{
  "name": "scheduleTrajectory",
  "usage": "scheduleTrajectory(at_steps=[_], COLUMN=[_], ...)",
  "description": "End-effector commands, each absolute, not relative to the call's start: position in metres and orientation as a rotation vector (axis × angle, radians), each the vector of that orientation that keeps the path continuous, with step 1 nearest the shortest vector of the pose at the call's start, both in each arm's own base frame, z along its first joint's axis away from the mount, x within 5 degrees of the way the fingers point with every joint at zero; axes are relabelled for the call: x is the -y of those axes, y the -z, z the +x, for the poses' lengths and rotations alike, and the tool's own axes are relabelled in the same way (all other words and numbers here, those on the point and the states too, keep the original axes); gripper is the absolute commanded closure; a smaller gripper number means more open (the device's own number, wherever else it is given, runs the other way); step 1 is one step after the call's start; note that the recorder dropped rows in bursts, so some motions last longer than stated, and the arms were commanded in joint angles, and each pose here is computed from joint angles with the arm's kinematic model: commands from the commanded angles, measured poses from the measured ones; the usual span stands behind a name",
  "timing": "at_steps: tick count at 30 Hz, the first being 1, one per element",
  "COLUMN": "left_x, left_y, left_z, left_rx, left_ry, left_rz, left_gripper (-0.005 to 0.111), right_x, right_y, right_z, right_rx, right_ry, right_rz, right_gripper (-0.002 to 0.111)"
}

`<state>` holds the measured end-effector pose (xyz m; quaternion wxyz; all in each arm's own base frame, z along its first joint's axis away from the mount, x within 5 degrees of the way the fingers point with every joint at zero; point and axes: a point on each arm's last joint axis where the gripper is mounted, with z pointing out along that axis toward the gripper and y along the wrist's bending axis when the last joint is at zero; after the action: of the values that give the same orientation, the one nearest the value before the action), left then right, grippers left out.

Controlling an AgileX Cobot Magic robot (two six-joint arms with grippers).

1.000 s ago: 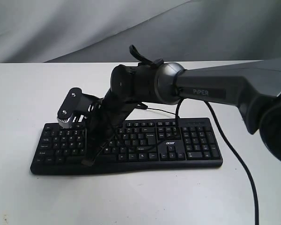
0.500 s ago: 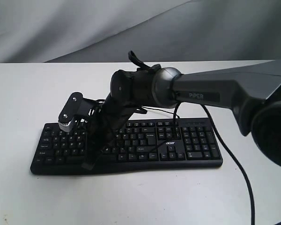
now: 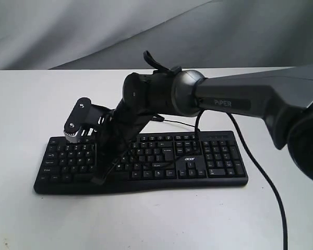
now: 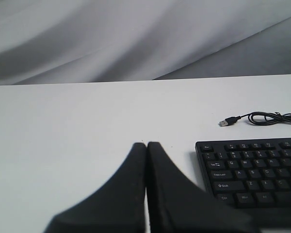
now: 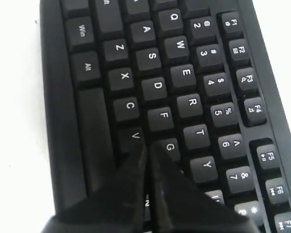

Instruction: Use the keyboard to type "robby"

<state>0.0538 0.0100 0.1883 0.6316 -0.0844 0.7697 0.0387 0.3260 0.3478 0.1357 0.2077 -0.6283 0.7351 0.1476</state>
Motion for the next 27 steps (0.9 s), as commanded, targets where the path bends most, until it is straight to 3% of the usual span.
scheduleTrajectory(at_steps=[1, 20, 27], left_x=[-0.01, -0.01, -0.01], left_y=[-0.187, -0.187, -0.187], left_z=[0.054, 0.054, 0.054], left_rx=[-1.758, -1.758, -1.758], left_ry=[-0.079, -0.079, -0.079], left_rz=[-0.203, -0.203, -0.203], left_gripper=[0.106, 0.106, 0.106], right_x=[-0.341, -0.331, -0.336], right_y=[-0.145, -0.163, -0.144], right_z=[0.335, 0.359, 0.358], right_rx=[-2.044, -2.016, -2.031], right_ry=[-0.366, -0.358, -0.43], right_rz=[-1.709, -1.651, -1.661], right_gripper=[0.108, 0.108, 0.108])
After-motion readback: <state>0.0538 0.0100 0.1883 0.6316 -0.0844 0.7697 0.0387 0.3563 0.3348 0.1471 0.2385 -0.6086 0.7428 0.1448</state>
